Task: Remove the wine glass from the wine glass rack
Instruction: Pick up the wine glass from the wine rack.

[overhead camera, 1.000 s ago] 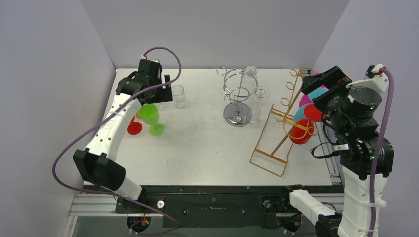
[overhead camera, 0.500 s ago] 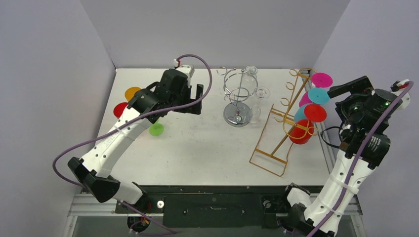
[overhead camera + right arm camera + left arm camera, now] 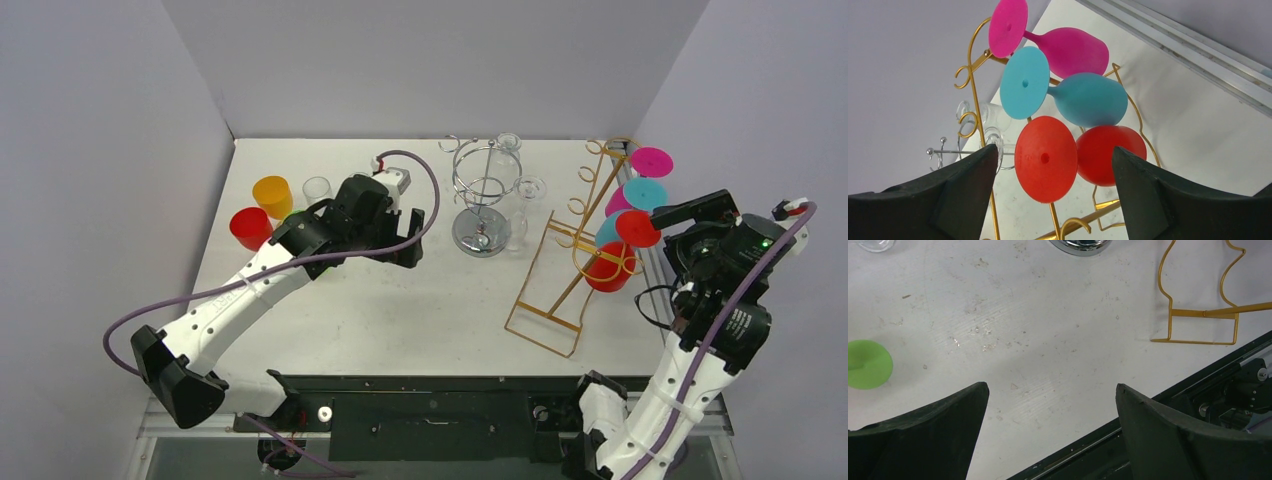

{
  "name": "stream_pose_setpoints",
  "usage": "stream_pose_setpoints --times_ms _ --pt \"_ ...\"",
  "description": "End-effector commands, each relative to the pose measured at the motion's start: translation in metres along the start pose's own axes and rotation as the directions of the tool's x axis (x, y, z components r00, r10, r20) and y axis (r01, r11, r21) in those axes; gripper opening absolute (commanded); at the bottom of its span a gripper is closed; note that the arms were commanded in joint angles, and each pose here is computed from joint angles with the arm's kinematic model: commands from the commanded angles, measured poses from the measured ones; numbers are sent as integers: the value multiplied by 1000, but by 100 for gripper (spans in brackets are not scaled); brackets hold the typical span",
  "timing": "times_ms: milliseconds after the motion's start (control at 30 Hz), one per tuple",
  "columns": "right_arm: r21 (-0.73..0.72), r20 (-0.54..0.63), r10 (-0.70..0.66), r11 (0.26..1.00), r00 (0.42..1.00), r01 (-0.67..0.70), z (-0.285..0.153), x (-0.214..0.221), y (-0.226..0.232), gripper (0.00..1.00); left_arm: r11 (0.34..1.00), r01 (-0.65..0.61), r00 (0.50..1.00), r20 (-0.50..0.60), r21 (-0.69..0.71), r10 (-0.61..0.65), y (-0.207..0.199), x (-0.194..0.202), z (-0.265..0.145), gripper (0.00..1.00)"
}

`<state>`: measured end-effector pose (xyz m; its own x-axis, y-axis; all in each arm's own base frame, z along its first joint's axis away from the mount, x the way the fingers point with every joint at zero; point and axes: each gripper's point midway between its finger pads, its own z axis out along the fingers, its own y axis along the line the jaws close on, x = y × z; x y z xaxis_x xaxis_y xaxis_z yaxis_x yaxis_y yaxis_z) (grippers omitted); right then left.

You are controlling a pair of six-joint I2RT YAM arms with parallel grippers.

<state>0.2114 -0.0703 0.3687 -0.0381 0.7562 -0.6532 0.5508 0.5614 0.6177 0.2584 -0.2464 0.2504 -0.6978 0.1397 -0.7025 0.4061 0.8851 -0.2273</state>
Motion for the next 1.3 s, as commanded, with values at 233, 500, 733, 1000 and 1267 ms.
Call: stream_pose_setpoints --times_ms 233,500,733,1000,1267 --pt "59 0 16 998 1000 -16 -17 21 -23 57 987 4 998 57 161 -14 -26 -4 -8 96" --pt "-24 -8 49 999 999 -49 -3 20 -9 54 985 0 998 62 174 -11 -25 0 -11 96" --pt "-74 -29 83 994 996 -85 8 18 2 39 985 -1 998 60 174 -10 -25 2 -9 96" --pt "-75 -41 95 992 995 -98 17 20 1 26 985 -1 998 57 172 -9 -25 3 -8 96" --pt "-54 -41 94 994 995 -96 21 21 -4 9 986 -1 999 54 167 -8 -24 4 -5 96"
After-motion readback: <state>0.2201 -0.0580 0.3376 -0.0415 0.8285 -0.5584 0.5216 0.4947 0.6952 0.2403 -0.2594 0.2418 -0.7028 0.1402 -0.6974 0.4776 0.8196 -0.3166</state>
